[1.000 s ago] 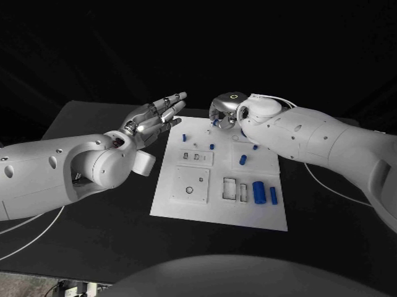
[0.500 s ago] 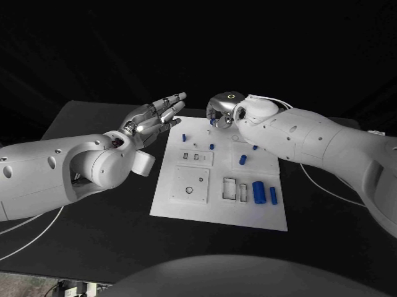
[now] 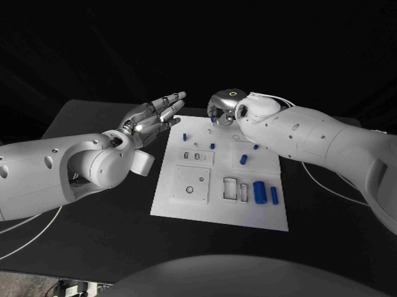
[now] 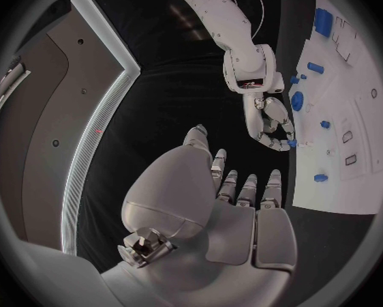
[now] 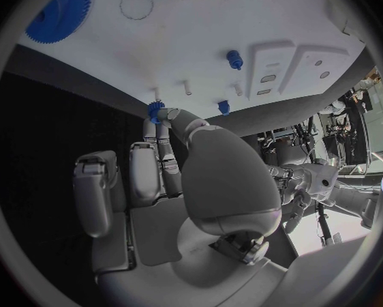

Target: Assemble the parts on the task board

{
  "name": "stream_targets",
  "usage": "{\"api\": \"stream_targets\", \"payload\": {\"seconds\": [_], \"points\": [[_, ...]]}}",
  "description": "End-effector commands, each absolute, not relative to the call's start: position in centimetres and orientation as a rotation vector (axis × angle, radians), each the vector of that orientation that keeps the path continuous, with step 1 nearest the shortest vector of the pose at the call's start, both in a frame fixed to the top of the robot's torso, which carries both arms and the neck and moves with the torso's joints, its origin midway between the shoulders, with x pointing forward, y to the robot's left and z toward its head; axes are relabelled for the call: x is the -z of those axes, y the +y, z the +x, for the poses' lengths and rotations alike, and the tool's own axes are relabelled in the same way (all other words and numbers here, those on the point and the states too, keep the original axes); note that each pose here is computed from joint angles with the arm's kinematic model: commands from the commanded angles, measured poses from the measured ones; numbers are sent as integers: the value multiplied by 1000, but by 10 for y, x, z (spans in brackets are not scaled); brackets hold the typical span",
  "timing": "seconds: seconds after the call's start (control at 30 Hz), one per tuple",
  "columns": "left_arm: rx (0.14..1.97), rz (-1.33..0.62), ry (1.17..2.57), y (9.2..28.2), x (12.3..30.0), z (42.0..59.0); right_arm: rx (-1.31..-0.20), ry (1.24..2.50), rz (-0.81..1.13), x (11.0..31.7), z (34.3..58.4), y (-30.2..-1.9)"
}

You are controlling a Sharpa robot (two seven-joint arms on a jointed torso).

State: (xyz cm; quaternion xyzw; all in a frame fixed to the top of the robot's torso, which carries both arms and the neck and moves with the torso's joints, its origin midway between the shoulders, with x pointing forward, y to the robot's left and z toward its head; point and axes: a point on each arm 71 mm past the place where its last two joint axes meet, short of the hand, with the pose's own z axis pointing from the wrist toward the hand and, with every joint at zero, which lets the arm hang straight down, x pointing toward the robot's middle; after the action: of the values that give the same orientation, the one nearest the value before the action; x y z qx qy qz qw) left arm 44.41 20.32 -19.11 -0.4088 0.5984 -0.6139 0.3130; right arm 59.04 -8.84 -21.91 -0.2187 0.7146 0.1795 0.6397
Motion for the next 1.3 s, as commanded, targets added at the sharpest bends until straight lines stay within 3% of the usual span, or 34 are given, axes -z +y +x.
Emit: {"api": "stream_targets", "payload": {"seconds": [0.03, 1.3], "points": [[1619, -1068, 1574, 202, 189, 444, -394, 1628, -506, 218, 591, -89], [1621, -1059, 1568, 203, 183, 445, -410, 1650, -498, 220, 588, -90]]}}
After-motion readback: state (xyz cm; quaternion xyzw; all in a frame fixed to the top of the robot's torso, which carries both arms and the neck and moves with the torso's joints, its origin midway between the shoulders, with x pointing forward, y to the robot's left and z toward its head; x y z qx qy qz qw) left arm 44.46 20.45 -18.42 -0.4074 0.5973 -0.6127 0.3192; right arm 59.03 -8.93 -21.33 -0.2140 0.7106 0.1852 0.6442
